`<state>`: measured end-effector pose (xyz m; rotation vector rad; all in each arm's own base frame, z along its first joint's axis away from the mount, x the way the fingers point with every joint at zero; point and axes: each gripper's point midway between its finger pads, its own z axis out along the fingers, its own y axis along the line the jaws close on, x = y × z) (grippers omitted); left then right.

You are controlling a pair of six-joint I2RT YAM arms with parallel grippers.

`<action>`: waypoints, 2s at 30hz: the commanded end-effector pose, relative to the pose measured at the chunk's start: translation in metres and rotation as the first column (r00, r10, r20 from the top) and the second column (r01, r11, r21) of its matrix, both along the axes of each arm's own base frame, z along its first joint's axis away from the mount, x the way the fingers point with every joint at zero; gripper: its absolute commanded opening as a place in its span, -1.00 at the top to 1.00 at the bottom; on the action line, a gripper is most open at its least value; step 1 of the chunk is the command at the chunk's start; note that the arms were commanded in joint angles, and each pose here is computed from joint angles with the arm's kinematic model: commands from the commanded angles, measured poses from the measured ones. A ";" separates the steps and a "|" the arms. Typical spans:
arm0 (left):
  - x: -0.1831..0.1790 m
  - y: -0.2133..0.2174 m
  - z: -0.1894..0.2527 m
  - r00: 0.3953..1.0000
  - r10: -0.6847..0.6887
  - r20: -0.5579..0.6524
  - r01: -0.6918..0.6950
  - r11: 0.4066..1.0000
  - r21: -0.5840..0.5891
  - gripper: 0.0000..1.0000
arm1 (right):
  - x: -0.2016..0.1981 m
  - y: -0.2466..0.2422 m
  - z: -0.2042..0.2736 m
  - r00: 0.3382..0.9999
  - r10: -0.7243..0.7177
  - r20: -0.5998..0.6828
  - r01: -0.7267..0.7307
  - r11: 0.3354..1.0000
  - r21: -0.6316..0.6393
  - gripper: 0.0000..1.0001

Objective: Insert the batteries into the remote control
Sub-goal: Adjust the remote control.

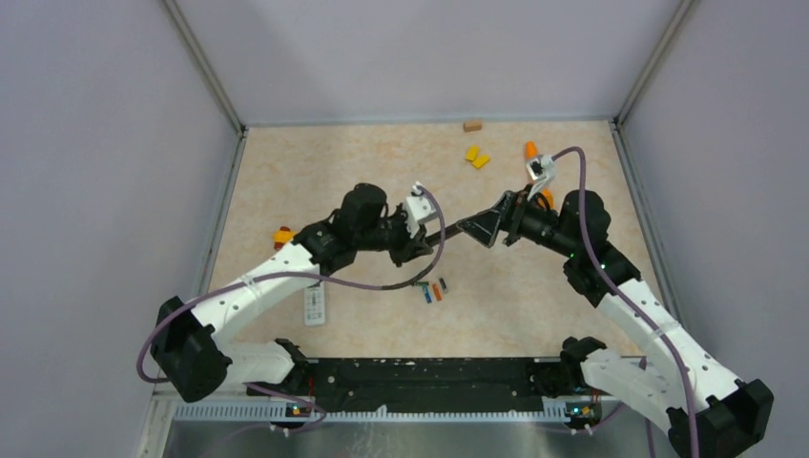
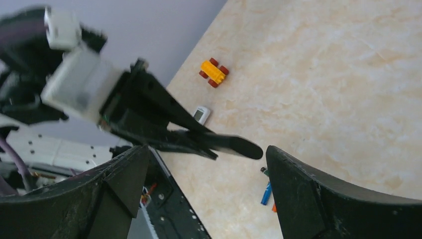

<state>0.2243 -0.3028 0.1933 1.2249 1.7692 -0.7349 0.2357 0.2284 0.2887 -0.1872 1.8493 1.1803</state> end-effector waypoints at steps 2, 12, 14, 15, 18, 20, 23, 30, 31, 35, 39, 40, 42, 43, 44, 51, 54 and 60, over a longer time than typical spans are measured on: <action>-0.029 -0.008 0.055 0.945 -0.241 -0.222 0.194 0.957 -0.214 1.00 | -0.024 0.015 0.023 0.902 0.264 0.341 -0.239 0.964 -0.114 -0.79; -0.059 -0.003 0.089 0.906 -0.384 -0.181 0.321 0.899 -0.299 0.63 | -0.055 0.045 0.031 0.743 0.555 0.373 -0.540 0.827 -0.155 -0.63; -0.060 -0.002 0.092 0.905 -0.391 -0.167 0.330 0.894 -0.303 0.59 | -0.057 0.050 0.029 0.722 0.577 0.383 -0.554 0.813 -0.180 -0.54; -0.061 -0.002 0.093 0.906 -0.393 -0.160 0.333 0.892 -0.306 0.57 | -0.058 0.052 0.028 0.714 0.589 0.380 -0.563 0.805 -0.189 -0.46; -0.062 -0.002 0.099 0.906 -0.398 -0.147 0.338 0.887 -0.315 0.52 | -0.062 0.059 0.028 0.691 0.623 0.367 -0.597 0.778 -0.196 -0.05; -0.064 -0.001 0.100 0.905 -0.401 -0.142 0.342 0.884 -0.318 0.50 | -0.065 0.063 0.029 0.678 0.642 0.358 -0.621 0.761 -0.188 0.33; -0.062 0.000 0.109 0.917 -0.379 -0.125 0.322 0.887 -0.330 0.36 | -0.064 0.065 0.033 0.689 0.636 0.349 -0.623 0.765 -0.165 0.92; -0.036 0.006 0.167 0.990 -0.109 -0.087 0.051 0.863 -0.503 -0.63 | -0.040 0.062 0.072 0.814 0.451 0.366 -0.465 0.883 -0.055 1.00; -0.030 0.009 0.171 0.994 -0.051 -0.095 -0.008 0.847 -0.531 -0.77 | -0.037 0.060 0.081 0.833 0.417 0.365 -0.442 0.897 -0.017 1.00; -0.014 0.020 0.195 0.978 0.085 -0.189 -0.192 0.716 -0.671 -0.97 | -0.033 0.055 0.108 0.873 0.311 0.375 -0.380 0.917 0.125 1.00; -0.001 0.032 0.211 0.938 0.161 -0.308 -0.341 0.601 -0.723 -0.97 | -0.030 0.041 0.133 0.910 0.172 0.376 -0.285 0.920 0.269 1.00; 0.001 0.035 0.215 0.928 0.170 -0.332 -0.367 0.572 -0.733 -0.97 | -0.030 0.038 0.137 0.915 0.146 0.377 -0.271 0.913 0.305 1.00; 0.004 0.039 0.223 0.911 0.176 -0.372 -0.407 0.519 -0.752 -0.97 | -0.030 0.029 0.144 0.929 0.088 0.361 -0.232 0.896 0.379 1.00; 0.006 0.040 0.226 0.905 0.169 -0.390 -0.420 0.493 -0.761 -0.97 | -0.029 0.026 0.147 0.936 0.061 0.347 -0.211 0.887 0.412 1.00; 0.006 0.039 0.230 0.902 0.155 -0.402 -0.425 0.472 -0.772 -0.97 | -0.028 0.024 0.148 0.942 0.048 0.332 -0.199 0.876 0.438 1.00; -0.015 0.028 0.265 0.918 -0.122 -0.377 -0.321 0.330 -0.888 -0.64 | -0.014 0.019 0.139 0.978 0.000 0.211 -0.121 0.818 0.562 1.00; -0.023 0.020 0.271 0.897 -0.235 -0.375 -0.296 0.314 -0.902 -0.49 | -0.006 0.017 0.129 0.989 -0.020 0.145 -0.074 0.788 0.611 1.00; -0.012 0.012 0.262 0.876 -0.248 -0.413 -0.332 0.312 -0.890 -0.07 | 0.000 0.026 0.120 0.994 0.007 0.109 -0.072 0.787 0.613 1.00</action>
